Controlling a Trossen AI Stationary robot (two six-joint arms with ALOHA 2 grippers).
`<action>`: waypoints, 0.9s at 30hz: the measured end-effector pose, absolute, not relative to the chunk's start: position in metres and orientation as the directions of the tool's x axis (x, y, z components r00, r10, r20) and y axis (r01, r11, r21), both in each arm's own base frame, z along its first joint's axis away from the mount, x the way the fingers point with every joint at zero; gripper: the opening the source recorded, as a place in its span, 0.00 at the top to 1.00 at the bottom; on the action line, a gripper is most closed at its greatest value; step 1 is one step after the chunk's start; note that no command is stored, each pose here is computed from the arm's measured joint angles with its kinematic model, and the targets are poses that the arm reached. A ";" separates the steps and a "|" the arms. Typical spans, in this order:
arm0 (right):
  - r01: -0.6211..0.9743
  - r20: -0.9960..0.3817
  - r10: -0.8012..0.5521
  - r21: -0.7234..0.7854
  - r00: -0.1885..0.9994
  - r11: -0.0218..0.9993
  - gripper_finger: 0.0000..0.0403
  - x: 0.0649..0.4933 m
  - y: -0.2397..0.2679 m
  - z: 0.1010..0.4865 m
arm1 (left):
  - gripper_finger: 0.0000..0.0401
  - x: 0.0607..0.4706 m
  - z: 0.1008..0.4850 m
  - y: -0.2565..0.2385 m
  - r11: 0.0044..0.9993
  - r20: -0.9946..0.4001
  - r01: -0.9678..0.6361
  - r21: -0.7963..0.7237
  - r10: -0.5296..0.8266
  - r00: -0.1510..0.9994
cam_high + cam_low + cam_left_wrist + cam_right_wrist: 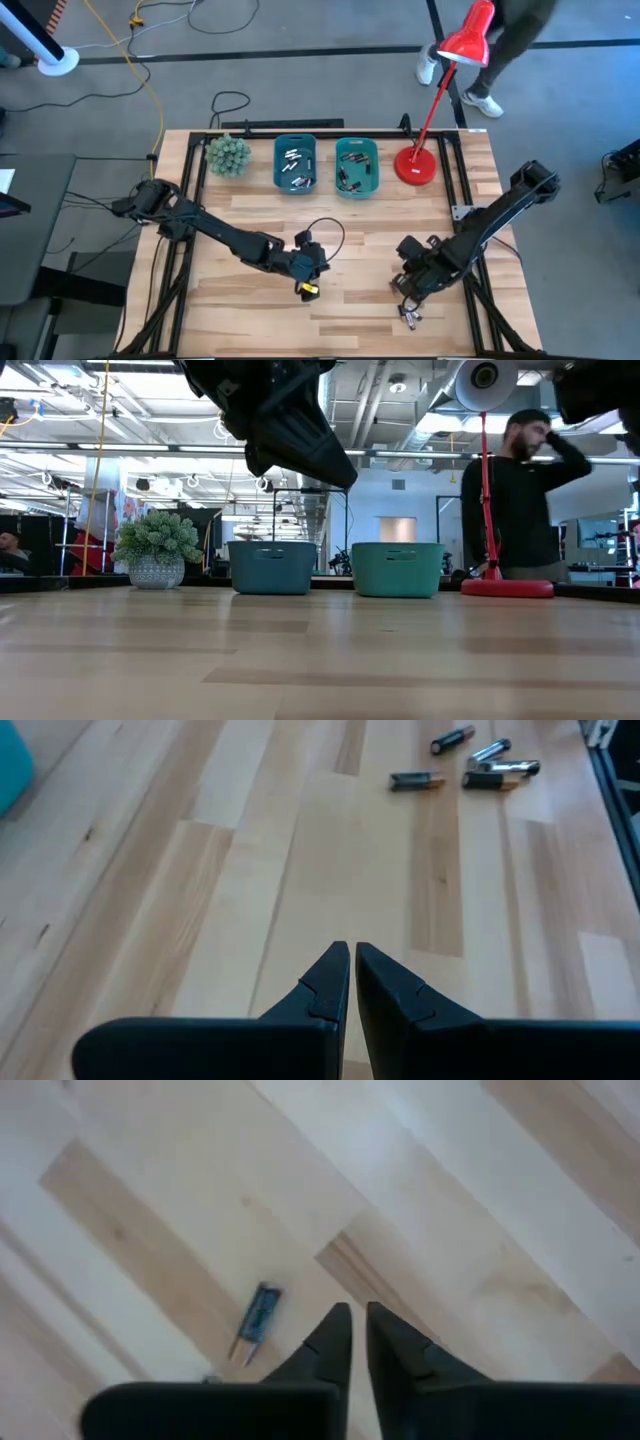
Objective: Sort batteries
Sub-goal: Put the black battery into the green bin
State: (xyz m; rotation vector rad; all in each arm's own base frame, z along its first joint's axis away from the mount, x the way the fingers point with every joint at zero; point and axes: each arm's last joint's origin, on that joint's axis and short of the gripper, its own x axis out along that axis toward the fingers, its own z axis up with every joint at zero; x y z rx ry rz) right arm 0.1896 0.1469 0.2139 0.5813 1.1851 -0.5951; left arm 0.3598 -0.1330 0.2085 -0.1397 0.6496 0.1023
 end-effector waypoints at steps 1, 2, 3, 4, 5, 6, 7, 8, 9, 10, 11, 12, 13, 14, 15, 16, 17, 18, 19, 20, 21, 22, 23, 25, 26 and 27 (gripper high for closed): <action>0.703 -0.957 -0.122 0.103 0.262 0.704 0.84 0.191 0.147 0.213 | 0.96 0.360 0.208 -0.133 0.985 -0.611 -0.140 -0.096 0.052 0.790; 0.705 -0.958 -0.117 0.107 0.262 0.701 0.81 0.191 0.147 0.213 | 0.96 0.360 0.208 -0.132 0.985 -0.611 -0.140 -0.096 0.053 0.790; 0.703 -0.957 -0.108 0.119 0.270 0.701 0.78 0.192 0.148 0.213 | 0.96 0.360 0.208 -0.132 0.985 -0.612 -0.141 -0.095 0.053 0.789; 0.701 -0.954 -0.095 0.140 0.285 0.699 0.75 0.194 0.149 0.213 | 0.96 0.360 0.208 -0.132 0.986 -0.613 -0.140 -0.095 0.053 0.789; 0.698 -0.950 -0.080 0.164 0.303 0.697 0.72 0.195 0.150 0.214 | 0.96 0.360 0.208 -0.132 0.986 -0.613 -0.140 -0.095 0.053 0.788; 0.694 -0.946 -0.067 0.184 0.318 0.696 0.69 0.197 0.152 0.214 | 0.96 0.360 0.208 -0.133 0.985 -0.613 -0.140 -0.097 0.052 0.788; 0.689 -0.941 -0.054 0.204 0.333 0.696 0.65 0.198 0.154 0.214 | 0.96 0.359 0.208 -0.133 0.984 -0.614 -0.143 -0.103 0.050 0.788; 0.682 -0.936 -0.039 0.225 0.349 0.696 0.62 0.198 0.156 0.215 | 0.96 0.359 0.208 -0.134 0.983 -0.614 -0.147 -0.111 0.049 0.788; 0.674 -0.931 -0.024 0.246 0.365 0.696 0.59 0.199 0.158 0.215 | 0.96 0.359 0.208 -0.135 0.981 -0.614 -0.151 -0.119 0.047 0.788; 0.666 -0.926 -0.011 0.263 0.378 0.698 0.55 0.200 0.161 0.216 | 0.96 0.358 0.208 -0.136 0.979 -0.614 -0.157 -0.129 0.046 0.788; 0.656 -0.922 -0.001 0.276 0.388 0.702 0.52 0.201 0.163 0.215 | 0.96 0.358 0.208 -0.137 0.977 -0.614 -0.162 -0.139 0.043 0.788; 0.649 -0.920 0.006 0.281 0.392 0.707 0.50 0.201 0.166 0.214 | 0.96 0.357 0.208 -0.138 0.975 -0.614 -0.164 -0.147 0.040 0.789; 0.642 -0.921 0.007 0.277 0.390 0.715 0.47 0.201 0.168 0.212 | 0.96 0.357 0.208 -0.140 0.975 -0.612 -0.161 -0.152 0.035 0.790; 0.640 -0.924 0.003 0.267 0.382 0.721 0.45 0.200 0.170 0.209 | 0.96 0.356 0.209 -0.143 0.976 -0.608 -0.152 -0.155 0.027 0.794; 0.637 -0.928 -0.003 0.253 0.372 0.728 0.44 0.200 0.172 0.207 | 0.96 0.355 0.209 -0.148 0.977 -0.600 -0.139 -0.161 0.015 0.800; 0.635 -0.933 -0.012 0.235 0.360 0.736 0.43 0.199 0.174 0.204 | 0.96 0.354 0.211 -0.152 0.978 -0.588 -0.124 -0.168 0.002 0.809; 0.633 -0.939 -0.023 0.213 0.344 0.744 0.43 0.197 0.175 0.202 | 0.96 0.353 0.212 -0.158 0.979 -0.574 -0.106 -0.176 -0.015 0.819; 0.632 -0.942 -0.031 0.199 0.333 0.749 0.42 0.195 0.176 0.200 | 0.96 0.351 0.214 -0.164 0.979 -0.557 -0.085 -0.184 -0.033 0.830; 0.633 -0.945 -0.037 0.188 0.325 0.751 0.42 0.193 0.177 0.200 | 0.96 0.350 0.215 -0.170 0.979 -0.540 -0.066 -0.195 -0.051 0.840; 0.634 -0.948 -0.044 0.176 0.316 0.753 0.42 0.191 0.177 0.200 | 0.96 0.348 0.217 -0.175 0.978 -0.527 -0.050 -0.202 -0.066 0.847; 0.632 -0.950 -0.049 0.167 0.310 0.757 0.43 0.189 0.177 0.200 | 0.96 0.346 0.217 -0.180 0.978 -0.519 -0.036 -0.205 -0.077 0.851; 0.629 -0.951 -0.054 0.158 0.304 0.761 0.43 0.188 0.177 0.200 | 0.96 0.345 0.218 -0.183 0.978 -0.516 -0.031 -0.204 -0.081 0.853; 0.626 -0.952 -0.055 0.154 0.301 0.764 0.43 0.186 0.177 0.201 | 0.96 0.343 0.218 -0.186 0.979 -0.515 -0.028 -0.201 -0.082 0.854; 0.618 -0.952 -0.050 0.156 0.303 0.771 0.43 0.184 0.179 0.202 | 0.96 0.342 0.219 -0.190 0.978 -0.501 -0.016 -0.208 -0.093 0.860; 0.616 -0.952 -0.050 0.156 0.303 0.773 0.44 0.183 0.179 0.202 | 0.96 0.342 0.220 -0.192 0.976 -0.490 -0.008 -0.217 -0.102 0.866; 0.613 -0.952 -0.048 0.156 0.303 0.775 0.44 0.182 0.180 0.202 | 0.96 0.342 0.221 -0.192 0.974 -0.481 0.006 -0.225 -0.116 0.869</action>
